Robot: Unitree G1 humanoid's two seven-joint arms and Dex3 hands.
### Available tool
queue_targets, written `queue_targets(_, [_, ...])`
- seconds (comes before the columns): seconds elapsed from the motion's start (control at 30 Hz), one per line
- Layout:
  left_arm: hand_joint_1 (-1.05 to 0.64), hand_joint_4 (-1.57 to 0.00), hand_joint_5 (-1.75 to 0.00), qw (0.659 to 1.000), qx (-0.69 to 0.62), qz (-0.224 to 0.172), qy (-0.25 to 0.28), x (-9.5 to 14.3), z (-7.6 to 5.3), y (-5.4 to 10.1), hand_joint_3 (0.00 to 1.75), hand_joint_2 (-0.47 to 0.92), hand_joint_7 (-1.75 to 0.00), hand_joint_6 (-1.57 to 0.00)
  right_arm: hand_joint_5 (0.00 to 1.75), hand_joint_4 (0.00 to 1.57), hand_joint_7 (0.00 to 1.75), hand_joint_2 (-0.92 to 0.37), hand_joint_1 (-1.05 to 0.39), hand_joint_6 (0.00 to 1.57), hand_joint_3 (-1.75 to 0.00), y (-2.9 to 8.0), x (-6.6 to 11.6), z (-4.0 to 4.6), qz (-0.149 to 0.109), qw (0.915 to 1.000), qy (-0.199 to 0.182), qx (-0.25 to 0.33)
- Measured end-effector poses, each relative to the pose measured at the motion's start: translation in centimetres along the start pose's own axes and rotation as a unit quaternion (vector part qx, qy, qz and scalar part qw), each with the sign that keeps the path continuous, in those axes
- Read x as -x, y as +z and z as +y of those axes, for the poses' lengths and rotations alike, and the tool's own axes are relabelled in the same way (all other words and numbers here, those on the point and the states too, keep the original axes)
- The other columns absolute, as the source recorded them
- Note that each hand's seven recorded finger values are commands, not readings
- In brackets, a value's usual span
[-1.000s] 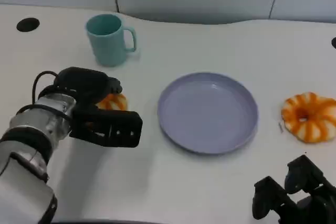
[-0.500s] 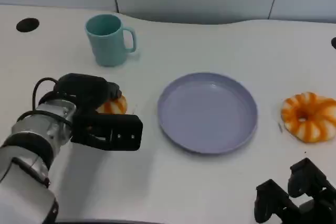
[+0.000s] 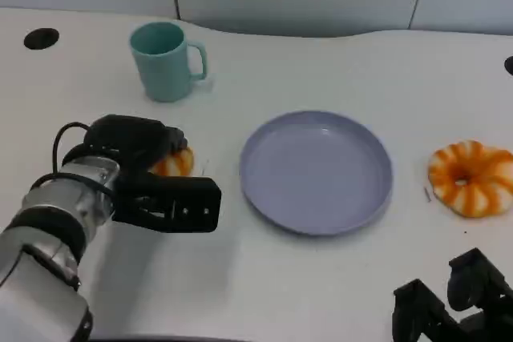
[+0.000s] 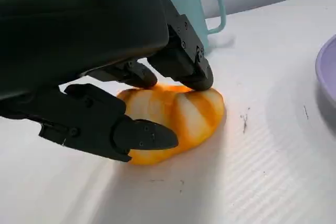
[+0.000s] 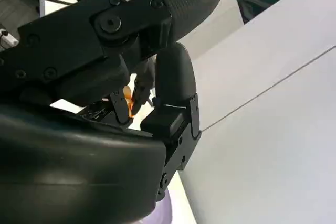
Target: Grasp the bread from the table and place it into the plate.
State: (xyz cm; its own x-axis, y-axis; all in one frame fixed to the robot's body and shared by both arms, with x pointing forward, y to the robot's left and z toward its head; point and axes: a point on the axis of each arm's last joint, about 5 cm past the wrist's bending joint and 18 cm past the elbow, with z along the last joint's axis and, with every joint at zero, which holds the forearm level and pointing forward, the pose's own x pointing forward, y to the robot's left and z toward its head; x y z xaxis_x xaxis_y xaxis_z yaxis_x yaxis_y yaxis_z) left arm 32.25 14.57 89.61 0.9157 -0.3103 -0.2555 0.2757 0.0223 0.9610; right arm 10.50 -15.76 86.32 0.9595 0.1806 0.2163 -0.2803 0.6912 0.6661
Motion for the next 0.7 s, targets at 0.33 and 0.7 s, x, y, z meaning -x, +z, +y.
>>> queue_targets(0.33, [-0.05,-0.98,-0.16,0.999,0.023,-0.001,0.043,0.20,-0.45,-0.07,0.08,0.92,-0.11,-0.92,1.75,0.76,1.54,-0.86,-0.43,0.75,0.00,-0.03,-0.27,-0.13,-0.002,1.0000,0.003,-0.001])
queue_targets(0.7, [0.01,-0.99,-0.10,0.998,0.027,-0.012,0.063,0.13,-0.49,0.24,0.02,0.91,-0.05,-0.96,1.75,0.77,1.74,-0.86,-0.44,0.64,0.00,0.00,-0.76,-0.23,-0.002,0.9999,0.006,0.011])
